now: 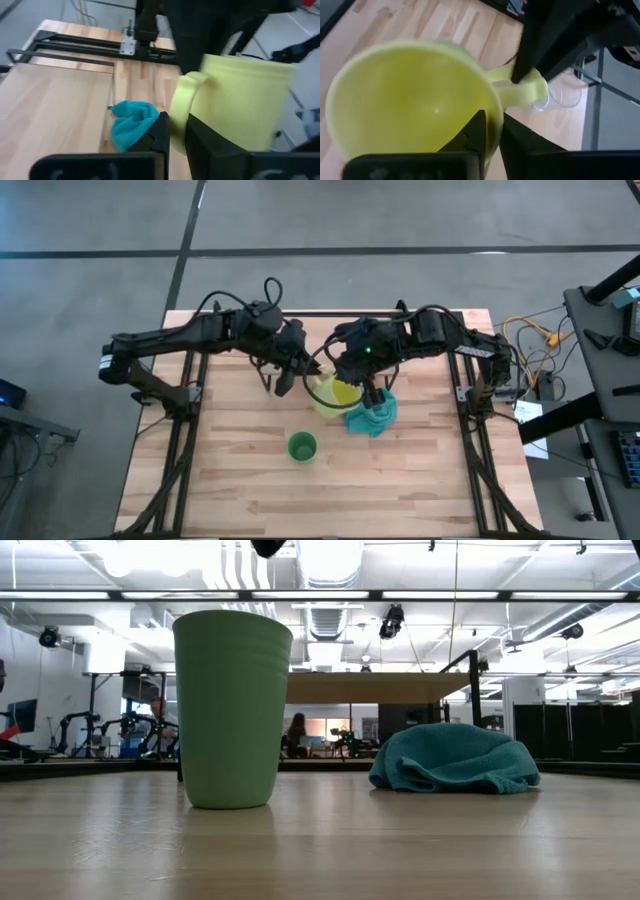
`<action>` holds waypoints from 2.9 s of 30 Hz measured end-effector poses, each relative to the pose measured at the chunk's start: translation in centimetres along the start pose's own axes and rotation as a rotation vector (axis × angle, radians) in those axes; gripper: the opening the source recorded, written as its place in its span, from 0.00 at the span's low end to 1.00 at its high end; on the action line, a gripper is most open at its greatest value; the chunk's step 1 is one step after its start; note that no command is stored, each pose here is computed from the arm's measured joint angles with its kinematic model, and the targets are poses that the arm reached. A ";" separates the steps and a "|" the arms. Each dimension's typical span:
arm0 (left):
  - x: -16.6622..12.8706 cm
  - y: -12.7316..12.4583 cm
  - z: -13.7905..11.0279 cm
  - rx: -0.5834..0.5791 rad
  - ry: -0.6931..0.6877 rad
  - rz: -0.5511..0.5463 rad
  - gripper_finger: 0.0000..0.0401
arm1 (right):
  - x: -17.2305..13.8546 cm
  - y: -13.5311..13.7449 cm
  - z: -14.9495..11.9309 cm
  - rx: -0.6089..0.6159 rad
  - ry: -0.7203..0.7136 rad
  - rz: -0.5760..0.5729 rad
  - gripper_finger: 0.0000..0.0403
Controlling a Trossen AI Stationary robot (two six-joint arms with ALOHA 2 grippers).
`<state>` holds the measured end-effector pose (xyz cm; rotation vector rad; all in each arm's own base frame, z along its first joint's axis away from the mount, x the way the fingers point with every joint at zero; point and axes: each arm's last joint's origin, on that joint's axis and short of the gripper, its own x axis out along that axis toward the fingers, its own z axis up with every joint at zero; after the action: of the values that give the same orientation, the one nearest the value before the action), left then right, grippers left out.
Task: Stack small to large cups/mugs on shelf
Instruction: Put the yellow cup on the shelf
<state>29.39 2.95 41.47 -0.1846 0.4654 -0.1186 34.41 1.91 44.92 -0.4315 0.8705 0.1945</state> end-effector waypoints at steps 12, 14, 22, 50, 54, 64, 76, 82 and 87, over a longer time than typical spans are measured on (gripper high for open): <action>-0.2 0.2 0.1 -0.003 -0.006 0.015 0.01 | 0.0 -0.3 0.3 0.024 -0.028 -0.042 0.27; -0.2 0.2 0.1 -0.004 -0.004 0.026 0.01 | 0.0 -0.3 0.2 0.023 -0.016 -0.041 0.27; -0.1 0.3 0.1 0.001 -0.007 0.049 0.01 | -0.2 -0.4 0.0 0.033 0.003 -0.062 0.24; 3.4 3.4 -0.1 0.011 -0.015 0.347 0.01 | 1.3 -3.2 -2.4 0.145 0.229 -0.258 0.24; 3.6 4.1 -0.2 0.001 -0.010 0.385 0.01 | 1.7 -4.0 -3.0 0.170 0.252 -0.267 0.24; 4.3 6.1 -1.2 -0.024 0.033 0.472 0.01 | 3.5 -5.2 -4.7 0.191 0.347 -0.267 0.24; 5.7 8.1 -2.7 -0.042 0.032 0.505 0.01 | 4.6 -7.4 -6.3 0.260 0.357 -0.306 0.24; 5.5 8.5 -2.7 -0.027 0.031 0.518 0.01 | 5.0 -7.5 -6.6 0.258 0.368 -0.299 0.23; 5.2 9.2 -2.7 -0.033 0.032 0.537 0.01 | 4.9 -7.4 -6.7 0.261 0.386 -0.288 0.21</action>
<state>33.46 10.73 34.98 -0.0850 0.5352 0.4126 35.33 -7.71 39.39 -0.3489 1.1817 -0.2748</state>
